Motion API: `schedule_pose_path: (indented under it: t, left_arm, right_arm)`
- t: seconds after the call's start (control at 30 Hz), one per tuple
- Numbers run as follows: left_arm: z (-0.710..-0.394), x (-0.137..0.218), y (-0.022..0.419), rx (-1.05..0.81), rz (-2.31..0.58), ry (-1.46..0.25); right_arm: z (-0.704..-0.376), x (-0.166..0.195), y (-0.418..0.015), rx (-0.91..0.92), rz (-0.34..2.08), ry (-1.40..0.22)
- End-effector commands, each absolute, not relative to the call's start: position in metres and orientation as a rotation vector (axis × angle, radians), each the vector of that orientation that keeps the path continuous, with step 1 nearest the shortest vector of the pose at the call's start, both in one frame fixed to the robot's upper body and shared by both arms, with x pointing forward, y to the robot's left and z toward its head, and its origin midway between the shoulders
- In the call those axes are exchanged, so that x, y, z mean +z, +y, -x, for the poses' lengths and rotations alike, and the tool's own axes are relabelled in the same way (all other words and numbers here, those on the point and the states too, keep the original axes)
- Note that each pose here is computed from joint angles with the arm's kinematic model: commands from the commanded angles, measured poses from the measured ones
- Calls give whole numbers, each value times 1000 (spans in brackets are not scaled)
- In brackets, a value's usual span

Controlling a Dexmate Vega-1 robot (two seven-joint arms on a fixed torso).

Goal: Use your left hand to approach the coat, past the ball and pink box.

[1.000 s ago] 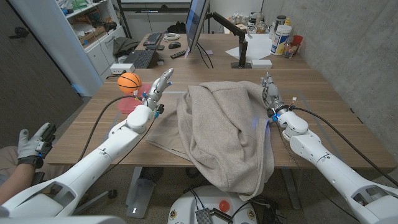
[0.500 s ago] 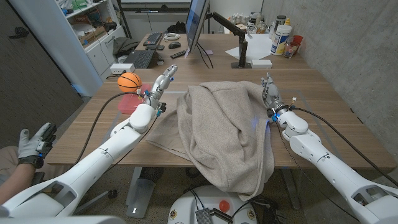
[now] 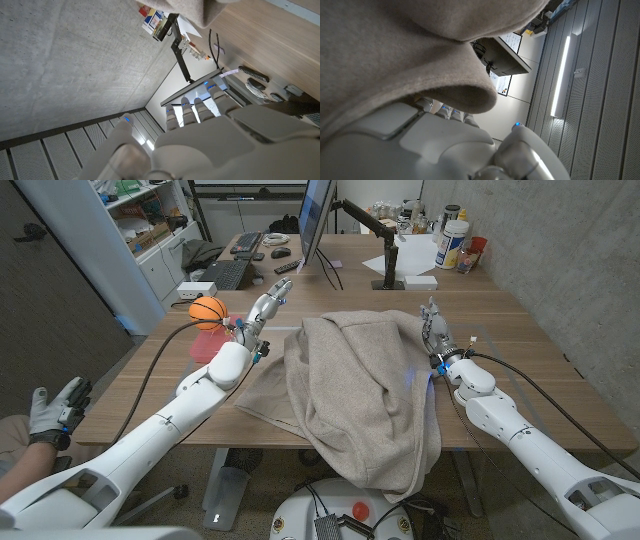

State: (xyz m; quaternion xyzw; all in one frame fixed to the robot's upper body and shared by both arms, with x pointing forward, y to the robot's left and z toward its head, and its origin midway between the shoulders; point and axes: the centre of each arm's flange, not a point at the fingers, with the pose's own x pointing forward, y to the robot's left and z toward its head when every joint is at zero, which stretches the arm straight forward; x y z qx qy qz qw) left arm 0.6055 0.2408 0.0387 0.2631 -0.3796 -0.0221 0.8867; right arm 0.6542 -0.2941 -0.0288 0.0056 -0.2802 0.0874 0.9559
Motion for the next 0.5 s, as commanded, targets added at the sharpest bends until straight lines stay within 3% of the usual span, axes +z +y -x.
schedule_pose_path:
  t: [0.03, 0.5]
  left_arm:
    - [-590, 51, 235, -62, -671, -794]
    - [-569, 58, 227, -52, -737, -859]
  right_arm:
    - [-655, -29, -294, 170, -9, -566]
    - [-656, -29, -294, 171, -3, -568]
